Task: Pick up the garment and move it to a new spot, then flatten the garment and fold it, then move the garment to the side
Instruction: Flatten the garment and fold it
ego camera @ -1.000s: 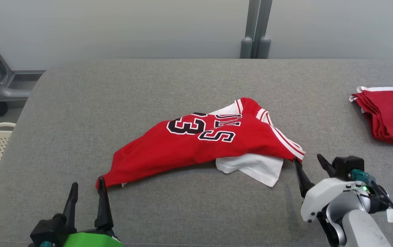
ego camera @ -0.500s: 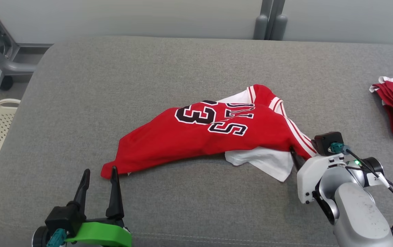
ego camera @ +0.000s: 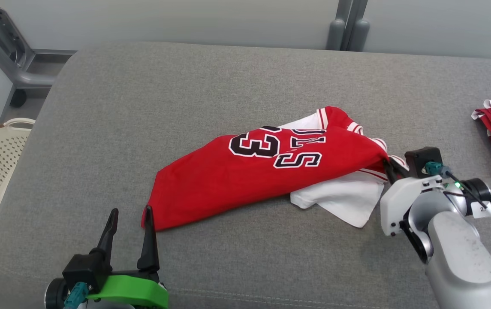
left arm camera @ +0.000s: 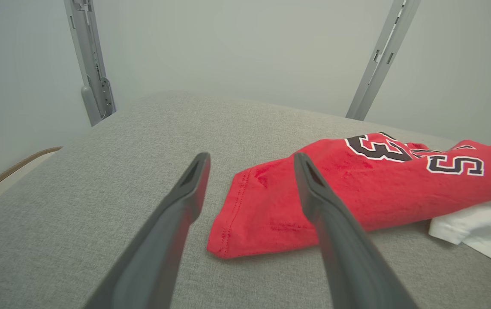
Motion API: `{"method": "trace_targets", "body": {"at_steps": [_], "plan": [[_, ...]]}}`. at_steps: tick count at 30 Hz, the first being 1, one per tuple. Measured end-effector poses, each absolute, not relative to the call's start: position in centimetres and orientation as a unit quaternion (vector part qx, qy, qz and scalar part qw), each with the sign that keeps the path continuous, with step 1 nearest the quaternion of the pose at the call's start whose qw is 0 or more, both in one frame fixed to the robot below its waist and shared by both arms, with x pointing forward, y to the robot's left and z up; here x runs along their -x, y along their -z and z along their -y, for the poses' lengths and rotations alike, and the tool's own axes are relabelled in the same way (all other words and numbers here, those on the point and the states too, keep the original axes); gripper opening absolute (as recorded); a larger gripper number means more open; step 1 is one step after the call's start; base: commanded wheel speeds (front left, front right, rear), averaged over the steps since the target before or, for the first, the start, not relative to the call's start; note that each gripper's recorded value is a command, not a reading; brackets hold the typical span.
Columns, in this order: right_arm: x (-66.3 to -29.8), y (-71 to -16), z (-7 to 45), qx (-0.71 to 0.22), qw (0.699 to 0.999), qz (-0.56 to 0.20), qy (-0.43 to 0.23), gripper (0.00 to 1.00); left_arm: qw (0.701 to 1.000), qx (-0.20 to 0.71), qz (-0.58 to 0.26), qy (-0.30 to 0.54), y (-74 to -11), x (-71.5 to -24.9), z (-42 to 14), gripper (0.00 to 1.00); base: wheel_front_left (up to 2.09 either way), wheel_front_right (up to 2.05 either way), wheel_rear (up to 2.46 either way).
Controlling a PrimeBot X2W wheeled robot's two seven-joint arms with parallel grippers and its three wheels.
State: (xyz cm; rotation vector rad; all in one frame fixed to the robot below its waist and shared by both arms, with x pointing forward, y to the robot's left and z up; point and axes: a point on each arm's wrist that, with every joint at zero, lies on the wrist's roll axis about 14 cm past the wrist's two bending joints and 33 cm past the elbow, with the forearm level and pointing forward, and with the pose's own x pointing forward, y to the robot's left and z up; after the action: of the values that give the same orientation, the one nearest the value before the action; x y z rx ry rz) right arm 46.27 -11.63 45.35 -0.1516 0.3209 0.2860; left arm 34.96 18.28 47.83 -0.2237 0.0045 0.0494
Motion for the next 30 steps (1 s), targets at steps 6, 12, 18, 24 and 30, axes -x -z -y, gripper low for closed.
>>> {"method": "trace_targets", "body": {"at_steps": [6,12,18,24,30], "plan": [[-48.4,-47.2,12.1,0.098,0.973,-0.150,-0.144,0.00,0.994,0.109,-0.010,-0.026,-47.4,-34.7,-18.4,1.00,0.00,0.00,0.00],[-50.8,-47.7,11.6,0.118,0.966,-0.165,-0.159,0.00,0.994,0.107,-0.018,-0.027,-46.8,-34.4,-18.5,1.00,0.00,0.00,0.00],[-53.2,-47.8,9.9,0.138,0.957,-0.179,-0.184,0.00,0.993,0.106,-0.027,-0.039,-46.3,-34.0,-19.1,1.00,0.00,0.00,0.00],[-55.4,-47.4,9.0,0.171,0.946,-0.186,-0.201,0.00,0.993,0.103,-0.033,-0.050,-46.0,-33.7,-19.7,1.00,0.00,0.00,0.00],[-57.0,-47.1,7.1,0.196,0.938,-0.174,-0.227,1.00,0.992,0.099,-0.040,-0.064,-45.6,-33.4,-20.4,1.00,0.00,0.00,0.00]]}}
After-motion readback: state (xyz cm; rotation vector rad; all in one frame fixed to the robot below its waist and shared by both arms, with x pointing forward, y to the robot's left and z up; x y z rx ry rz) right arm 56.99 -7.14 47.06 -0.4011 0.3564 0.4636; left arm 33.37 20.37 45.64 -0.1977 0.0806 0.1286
